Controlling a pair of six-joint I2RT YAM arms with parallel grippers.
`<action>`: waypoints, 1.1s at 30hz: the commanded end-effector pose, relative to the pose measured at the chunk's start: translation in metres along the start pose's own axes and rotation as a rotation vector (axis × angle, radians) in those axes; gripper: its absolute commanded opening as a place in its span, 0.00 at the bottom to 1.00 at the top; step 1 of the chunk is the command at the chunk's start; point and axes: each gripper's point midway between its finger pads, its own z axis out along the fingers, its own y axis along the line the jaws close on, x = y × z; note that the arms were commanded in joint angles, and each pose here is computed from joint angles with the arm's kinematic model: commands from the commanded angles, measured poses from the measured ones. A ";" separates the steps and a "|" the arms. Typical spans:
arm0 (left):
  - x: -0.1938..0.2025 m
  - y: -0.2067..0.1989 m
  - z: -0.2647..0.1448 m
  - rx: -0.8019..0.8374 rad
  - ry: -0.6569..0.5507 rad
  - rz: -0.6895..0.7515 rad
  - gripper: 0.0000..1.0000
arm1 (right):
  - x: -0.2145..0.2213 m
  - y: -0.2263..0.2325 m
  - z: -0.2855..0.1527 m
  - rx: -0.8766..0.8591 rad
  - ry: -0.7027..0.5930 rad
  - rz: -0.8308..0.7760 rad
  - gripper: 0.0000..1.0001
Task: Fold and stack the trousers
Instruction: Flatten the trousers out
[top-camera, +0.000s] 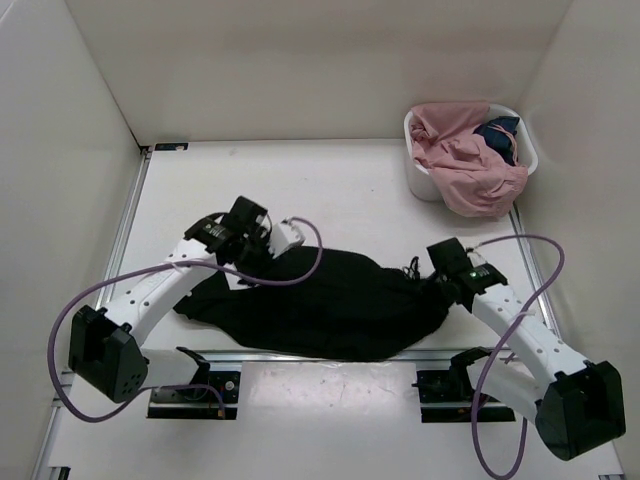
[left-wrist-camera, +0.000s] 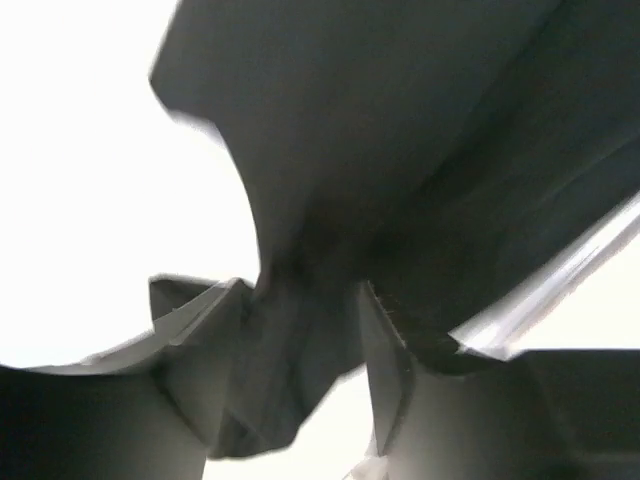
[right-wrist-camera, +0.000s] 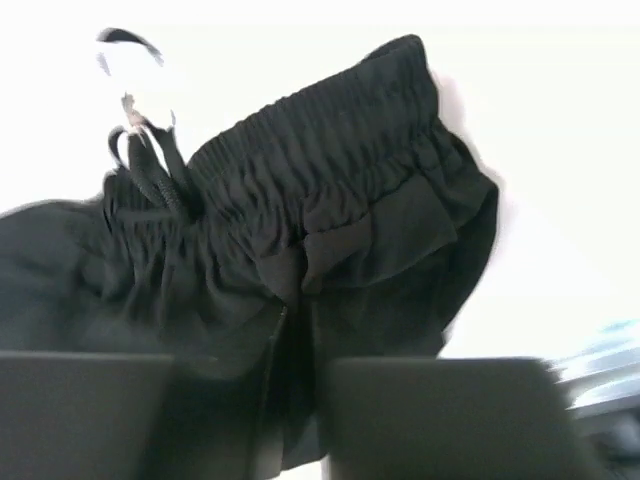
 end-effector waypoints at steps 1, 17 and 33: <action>0.088 -0.018 -0.011 0.064 0.259 0.044 0.66 | 0.028 -0.088 0.007 0.296 0.073 -0.068 0.59; 0.053 0.006 0.026 0.094 0.183 -0.078 0.96 | -0.045 -0.001 -0.013 0.212 -0.092 -0.098 0.89; 0.040 -0.044 0.114 0.527 0.236 -0.230 0.66 | 0.021 0.039 0.089 0.174 0.230 0.045 0.38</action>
